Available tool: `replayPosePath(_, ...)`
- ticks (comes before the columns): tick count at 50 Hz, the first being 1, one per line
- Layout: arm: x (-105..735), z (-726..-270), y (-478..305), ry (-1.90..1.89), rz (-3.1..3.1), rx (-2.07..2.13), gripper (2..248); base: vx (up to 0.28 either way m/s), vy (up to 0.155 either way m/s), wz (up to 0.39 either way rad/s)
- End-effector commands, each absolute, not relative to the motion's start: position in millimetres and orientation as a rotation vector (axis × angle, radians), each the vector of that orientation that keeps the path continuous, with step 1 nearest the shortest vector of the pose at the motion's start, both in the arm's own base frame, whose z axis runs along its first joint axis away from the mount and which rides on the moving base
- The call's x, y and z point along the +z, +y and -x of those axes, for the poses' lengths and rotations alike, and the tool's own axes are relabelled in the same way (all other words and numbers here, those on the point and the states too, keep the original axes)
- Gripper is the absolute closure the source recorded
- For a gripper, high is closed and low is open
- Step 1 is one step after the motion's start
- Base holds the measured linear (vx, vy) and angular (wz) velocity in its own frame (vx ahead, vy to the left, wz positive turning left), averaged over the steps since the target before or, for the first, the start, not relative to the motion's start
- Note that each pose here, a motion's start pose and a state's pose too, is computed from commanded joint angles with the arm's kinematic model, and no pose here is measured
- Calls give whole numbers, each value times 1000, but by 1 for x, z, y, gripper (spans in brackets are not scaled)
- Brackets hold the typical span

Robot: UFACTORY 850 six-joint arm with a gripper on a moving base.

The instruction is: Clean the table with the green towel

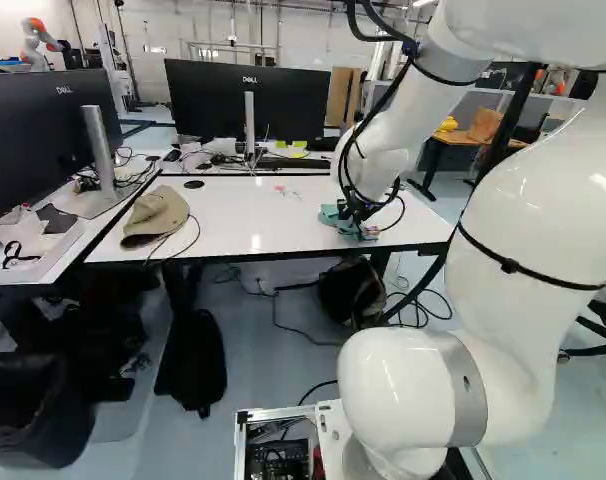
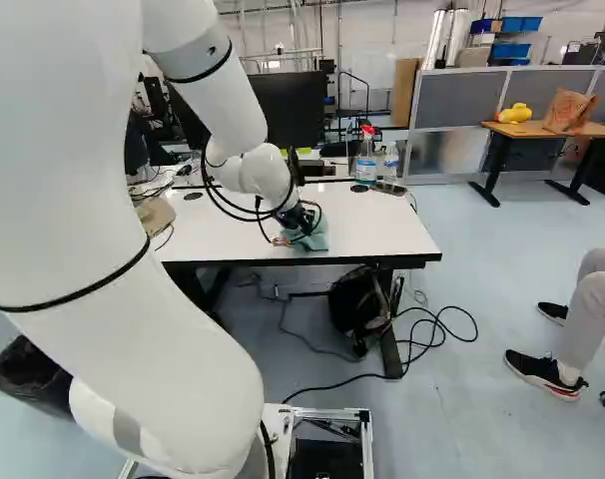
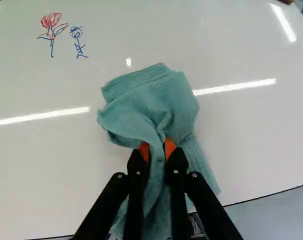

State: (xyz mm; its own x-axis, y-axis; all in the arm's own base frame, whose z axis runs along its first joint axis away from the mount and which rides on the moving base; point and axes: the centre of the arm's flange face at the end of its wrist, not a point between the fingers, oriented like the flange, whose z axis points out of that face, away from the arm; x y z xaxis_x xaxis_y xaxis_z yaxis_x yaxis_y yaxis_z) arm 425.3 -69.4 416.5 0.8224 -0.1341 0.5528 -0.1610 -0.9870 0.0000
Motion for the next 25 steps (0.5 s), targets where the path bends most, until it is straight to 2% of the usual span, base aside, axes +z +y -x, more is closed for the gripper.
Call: replayPosePath(25,417,-427,-111,-374,-2915,881,195,0,0,0)
